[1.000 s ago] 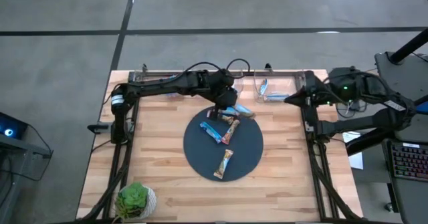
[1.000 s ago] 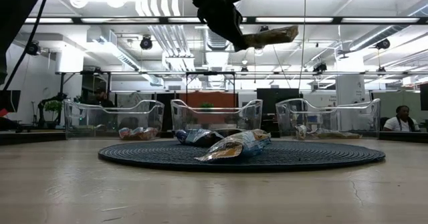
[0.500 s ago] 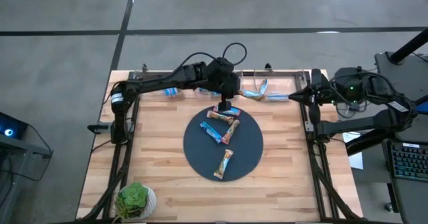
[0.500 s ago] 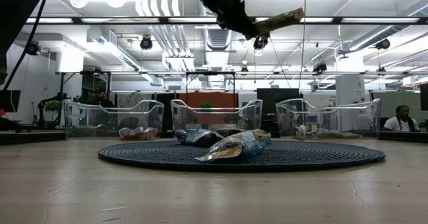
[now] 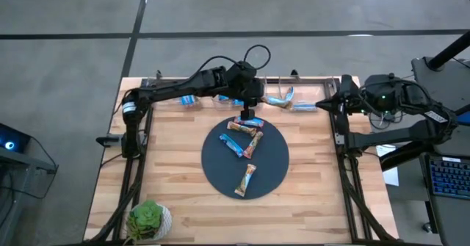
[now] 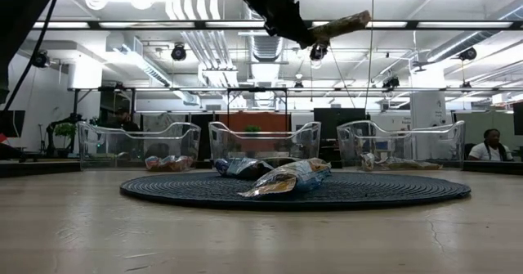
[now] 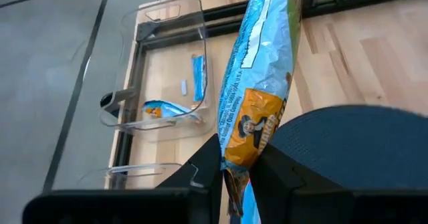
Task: Pick and place Granola Bars by type
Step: Put the yellow granola bar into the right transparent bin
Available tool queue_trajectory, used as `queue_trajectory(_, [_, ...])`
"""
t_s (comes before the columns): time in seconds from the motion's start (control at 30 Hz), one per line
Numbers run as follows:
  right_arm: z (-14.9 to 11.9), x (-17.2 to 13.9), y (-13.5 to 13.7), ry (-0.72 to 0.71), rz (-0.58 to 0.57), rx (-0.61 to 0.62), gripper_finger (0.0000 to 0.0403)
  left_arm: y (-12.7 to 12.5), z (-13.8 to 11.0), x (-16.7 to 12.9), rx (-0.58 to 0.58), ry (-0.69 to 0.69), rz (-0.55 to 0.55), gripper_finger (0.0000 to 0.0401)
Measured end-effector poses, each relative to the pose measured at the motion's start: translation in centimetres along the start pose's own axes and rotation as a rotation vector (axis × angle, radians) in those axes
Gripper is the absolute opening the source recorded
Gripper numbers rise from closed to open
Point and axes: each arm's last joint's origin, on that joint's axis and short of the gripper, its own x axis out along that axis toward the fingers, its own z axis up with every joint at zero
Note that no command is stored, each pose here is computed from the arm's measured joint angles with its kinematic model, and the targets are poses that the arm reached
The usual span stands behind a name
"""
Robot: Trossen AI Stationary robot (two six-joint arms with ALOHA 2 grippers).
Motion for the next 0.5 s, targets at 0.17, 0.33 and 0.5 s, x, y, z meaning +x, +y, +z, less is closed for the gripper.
queue_trajectory(0.17, [0.8,1.0,0.1,-0.033,-0.034,-0.023,0.0009,1.1,1.4,-1.4,-0.068,-0.089,-0.025,0.0049])
queue_trajectory(0.33, [1.5,1.8,0.4,-0.063,-0.03,-0.063,0.0009,2.4,2.7,-2.9,-0.083,-0.158,0.007,0.0049])
queue_trajectory(0.5, [1.7,2.3,0.3,-0.061,-0.085,-0.072,0.0009,3.3,3.7,-4.4,-0.095,-0.215,0.021,0.0049])
